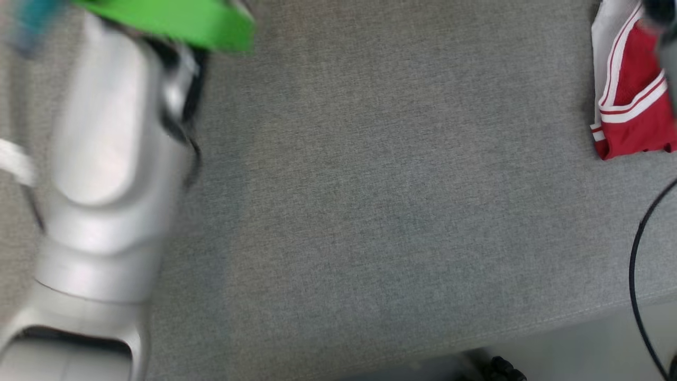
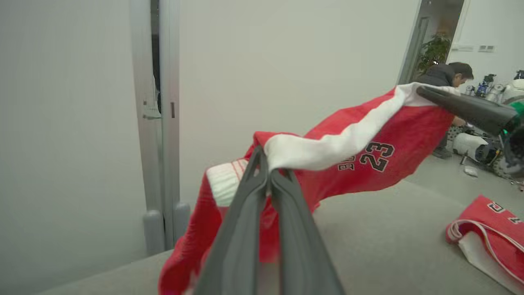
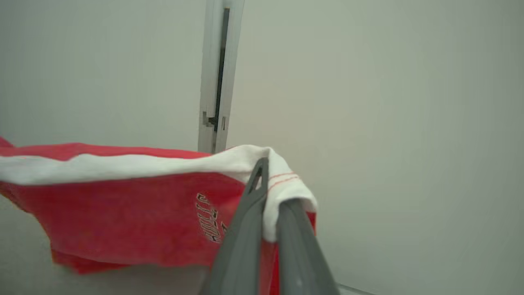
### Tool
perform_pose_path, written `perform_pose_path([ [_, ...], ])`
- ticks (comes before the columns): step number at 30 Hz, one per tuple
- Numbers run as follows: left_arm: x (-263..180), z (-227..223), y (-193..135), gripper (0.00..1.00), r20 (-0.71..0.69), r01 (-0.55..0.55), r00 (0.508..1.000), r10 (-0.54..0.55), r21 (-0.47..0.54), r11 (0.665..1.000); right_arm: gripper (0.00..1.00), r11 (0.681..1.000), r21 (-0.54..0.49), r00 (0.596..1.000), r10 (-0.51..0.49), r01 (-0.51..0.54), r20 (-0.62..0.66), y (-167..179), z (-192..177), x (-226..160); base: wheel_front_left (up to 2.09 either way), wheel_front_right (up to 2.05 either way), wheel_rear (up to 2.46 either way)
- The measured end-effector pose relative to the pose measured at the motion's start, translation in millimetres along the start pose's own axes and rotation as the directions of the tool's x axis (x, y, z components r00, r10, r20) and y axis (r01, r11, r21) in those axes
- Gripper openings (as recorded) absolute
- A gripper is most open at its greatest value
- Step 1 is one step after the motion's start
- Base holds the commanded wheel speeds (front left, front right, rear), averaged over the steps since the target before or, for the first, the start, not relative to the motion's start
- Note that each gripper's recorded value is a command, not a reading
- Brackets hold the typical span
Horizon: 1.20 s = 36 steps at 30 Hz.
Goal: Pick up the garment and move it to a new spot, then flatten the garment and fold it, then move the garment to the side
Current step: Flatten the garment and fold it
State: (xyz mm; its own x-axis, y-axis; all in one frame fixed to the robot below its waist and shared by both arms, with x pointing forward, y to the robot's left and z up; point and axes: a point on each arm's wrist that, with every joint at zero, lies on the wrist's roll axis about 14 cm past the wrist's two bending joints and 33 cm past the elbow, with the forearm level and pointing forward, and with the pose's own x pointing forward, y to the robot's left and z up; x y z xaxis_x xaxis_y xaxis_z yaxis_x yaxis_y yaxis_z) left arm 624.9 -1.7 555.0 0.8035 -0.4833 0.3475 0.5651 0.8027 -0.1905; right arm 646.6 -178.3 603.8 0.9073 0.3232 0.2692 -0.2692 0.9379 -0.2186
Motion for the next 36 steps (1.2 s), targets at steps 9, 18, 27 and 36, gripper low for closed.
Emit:
perform_pose_path([
  [9, -102, -78, -27, 0.00, -0.332, 0.022, 0.942, -0.055, -0.100, 0.995, 0.00, 0.990, 0.141, 0.958, 0.063, -0.024, -0.280, 39, -72, -106, 0.00, 0.00, 0.00],
  [18, -187, -81, -38, 0.00, -0.469, -0.045, 0.883, -0.026, -0.141, 0.989, 0.00, 0.950, 0.312, 0.815, 0.160, 0.027, -0.557, 83, -80, -211, 0.00, 0.00, 0.00],
  [27, -258, -73, -65, 0.00, -0.567, -0.080, 0.823, -0.020, -0.151, 0.985, 0.00, 0.909, 0.393, 0.654, 0.216, 0.135, -0.725, 107, -58, -298, 0.00, 0.00, 0.00],
  [36, -325, -69, -99, 0.00, -0.694, -0.088, 0.718, -0.046, -0.157, 0.984, 0.00, 0.891, 0.412, 0.564, 0.244, 0.191, -0.789, 124, -28, -343, 0.00, 0.00, 0.00],
])
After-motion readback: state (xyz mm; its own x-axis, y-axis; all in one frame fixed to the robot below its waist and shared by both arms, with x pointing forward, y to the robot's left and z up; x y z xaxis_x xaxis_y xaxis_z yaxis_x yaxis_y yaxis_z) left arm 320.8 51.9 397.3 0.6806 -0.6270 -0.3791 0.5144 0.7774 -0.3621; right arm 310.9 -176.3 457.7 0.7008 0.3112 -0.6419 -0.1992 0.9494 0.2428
